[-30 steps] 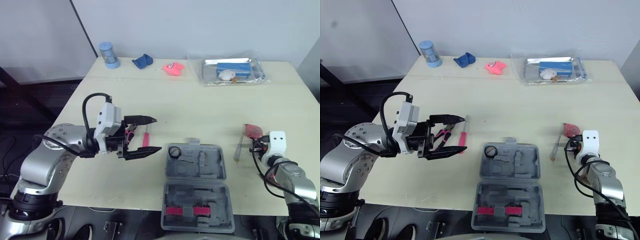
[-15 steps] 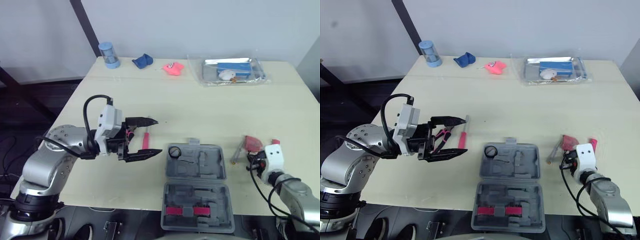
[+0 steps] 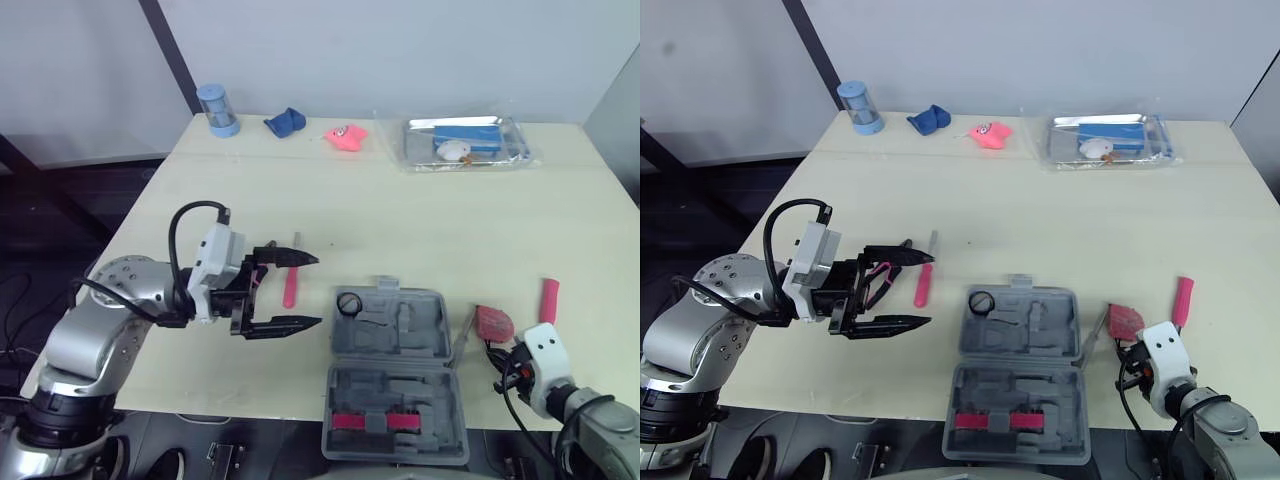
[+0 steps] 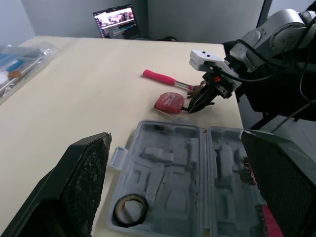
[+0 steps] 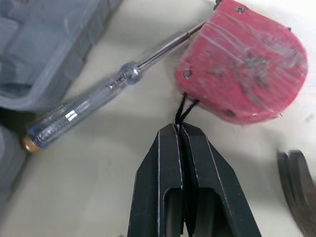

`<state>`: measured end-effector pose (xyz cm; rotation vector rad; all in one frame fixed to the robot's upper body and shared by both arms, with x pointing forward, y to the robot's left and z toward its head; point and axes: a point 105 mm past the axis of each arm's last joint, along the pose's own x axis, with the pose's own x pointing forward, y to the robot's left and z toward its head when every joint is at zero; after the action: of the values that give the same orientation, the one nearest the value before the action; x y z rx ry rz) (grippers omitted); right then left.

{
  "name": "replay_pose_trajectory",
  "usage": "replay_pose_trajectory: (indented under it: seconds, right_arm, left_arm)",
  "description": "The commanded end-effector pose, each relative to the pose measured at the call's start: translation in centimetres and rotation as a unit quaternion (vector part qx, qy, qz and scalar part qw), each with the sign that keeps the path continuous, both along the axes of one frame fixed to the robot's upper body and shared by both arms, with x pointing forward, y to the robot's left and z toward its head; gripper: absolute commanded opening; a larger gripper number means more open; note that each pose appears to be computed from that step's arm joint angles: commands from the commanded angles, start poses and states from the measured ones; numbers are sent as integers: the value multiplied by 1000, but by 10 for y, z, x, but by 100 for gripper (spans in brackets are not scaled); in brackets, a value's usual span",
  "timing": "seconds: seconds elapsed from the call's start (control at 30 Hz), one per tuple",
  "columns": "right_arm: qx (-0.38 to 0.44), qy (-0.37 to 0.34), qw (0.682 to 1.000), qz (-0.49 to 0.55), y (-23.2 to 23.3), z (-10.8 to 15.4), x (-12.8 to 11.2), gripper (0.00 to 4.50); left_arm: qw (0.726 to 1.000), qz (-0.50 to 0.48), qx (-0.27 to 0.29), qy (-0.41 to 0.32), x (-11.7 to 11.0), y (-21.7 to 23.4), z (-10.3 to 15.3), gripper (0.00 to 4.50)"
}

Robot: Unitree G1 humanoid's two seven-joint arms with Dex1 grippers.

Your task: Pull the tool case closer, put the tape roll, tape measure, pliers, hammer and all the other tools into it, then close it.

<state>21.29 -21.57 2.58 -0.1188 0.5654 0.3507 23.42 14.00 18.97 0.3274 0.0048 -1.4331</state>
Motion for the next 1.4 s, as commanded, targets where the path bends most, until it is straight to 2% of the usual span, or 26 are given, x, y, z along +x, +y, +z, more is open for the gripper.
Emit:
replay_pose_trajectory:
  seconds: [0.03, 0.57, 1.0, 1.27, 1.4]
  right_arm:
    - [-11, -35, 999, -23, -12, 14, 12, 7]
    - [-6, -18, 1000, -14, -14, 10, -3, 7]
    - [31, -6, 999, 20, 10, 7, -14, 7]
    - [10, 40, 998, 41, 6, -11, -37, 7]
    - [0, 43, 998, 42, 1, -15, -42, 7]
  left_arm:
    - [1000, -7, 2, -15, -1, -1, 4, 450]
    - [1000, -5, 0, -11, -1, 1, 1, 450]
    - [1000, -12, -2, -9, -3, -2, 1, 450]
    - [1000, -28, 8, -3, -8, -2, 0, 450]
    - [999, -32, 10, -5, -9, -2, 0, 450]
